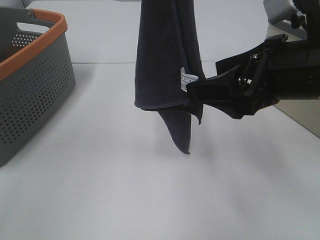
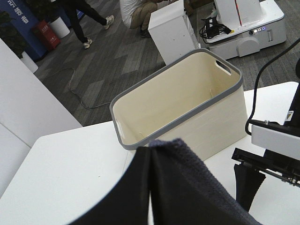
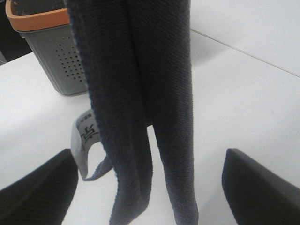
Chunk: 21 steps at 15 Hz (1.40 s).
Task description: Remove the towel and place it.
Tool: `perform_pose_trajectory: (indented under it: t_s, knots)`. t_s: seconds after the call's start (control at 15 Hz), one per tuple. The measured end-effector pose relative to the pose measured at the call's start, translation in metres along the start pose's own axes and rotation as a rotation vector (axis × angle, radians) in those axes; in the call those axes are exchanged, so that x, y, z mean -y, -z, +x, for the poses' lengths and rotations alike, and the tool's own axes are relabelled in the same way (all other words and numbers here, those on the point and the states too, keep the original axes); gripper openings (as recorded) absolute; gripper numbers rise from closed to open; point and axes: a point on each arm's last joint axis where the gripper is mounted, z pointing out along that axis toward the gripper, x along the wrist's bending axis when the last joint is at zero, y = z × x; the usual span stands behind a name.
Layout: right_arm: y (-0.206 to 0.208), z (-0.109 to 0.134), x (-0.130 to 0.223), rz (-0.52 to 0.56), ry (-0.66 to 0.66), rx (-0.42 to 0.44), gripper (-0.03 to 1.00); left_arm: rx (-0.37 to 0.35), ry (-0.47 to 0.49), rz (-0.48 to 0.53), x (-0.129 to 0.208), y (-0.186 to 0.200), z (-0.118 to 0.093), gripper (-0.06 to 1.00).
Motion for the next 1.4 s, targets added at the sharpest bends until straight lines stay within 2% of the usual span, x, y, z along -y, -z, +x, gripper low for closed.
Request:
perform_pose_trajectory:
  t_s: [0.27, 0.4, 0.53, 0.73, 0.93, 1.0, 1.07, 1.2, 1.4]
  knots:
    - [-0.001, 0.000, 0.006, 0.064, 0.064, 0.006, 0.75, 0.000, 0.000, 0.000, 0.000, 0.000, 0.000, 0.00]
    - [-0.004, -0.002, 0.010, 0.096, 0.048, 0.002, 0.75, 0.000, 0.000, 0.000, 0.000, 0.000, 0.000, 0.00]
    - [-0.011, -0.006, 0.017, 0.130, 0.031, -0.001, 0.72, 0.000, 0.000, 0.000, 0.000, 0.000, 0.000, 0.00]
    - [-0.015, -0.012, 0.021, 0.155, 0.018, 0.040, 0.65, 0.000, 0.000, 0.000, 0.000, 0.000, 0.000, 0.00]
    - [-0.015, -0.013, 0.021, 0.152, 0.013, 0.043, 0.41, 0.000, 0.000, 0.000, 0.000, 0.000, 0.000, 0.00]
    - [-0.015, -0.012, 0.020, 0.148, 0.007, 0.037, 0.30, 0.000, 0.001, 0.001, 0.000, 0.000, 0.000, 0.00]
    - [-0.016, -0.010, 0.018, 0.140, -0.009, 0.014, 0.24, 0.000, 0.000, 0.003, 0.001, -0.001, 0.000, 0.00]
    - [-0.015, -0.008, 0.014, 0.129, -0.020, -0.010, 0.02, 0.003, 0.002, 0.012, 0.004, -0.004, 0.001, 0.00]
    - [0.002, 0.000, 0.006, 0.197, -0.026, 0.007, 0.00, 0.011, 0.027, 0.070, 0.019, -0.015, 0.005, 0.00]
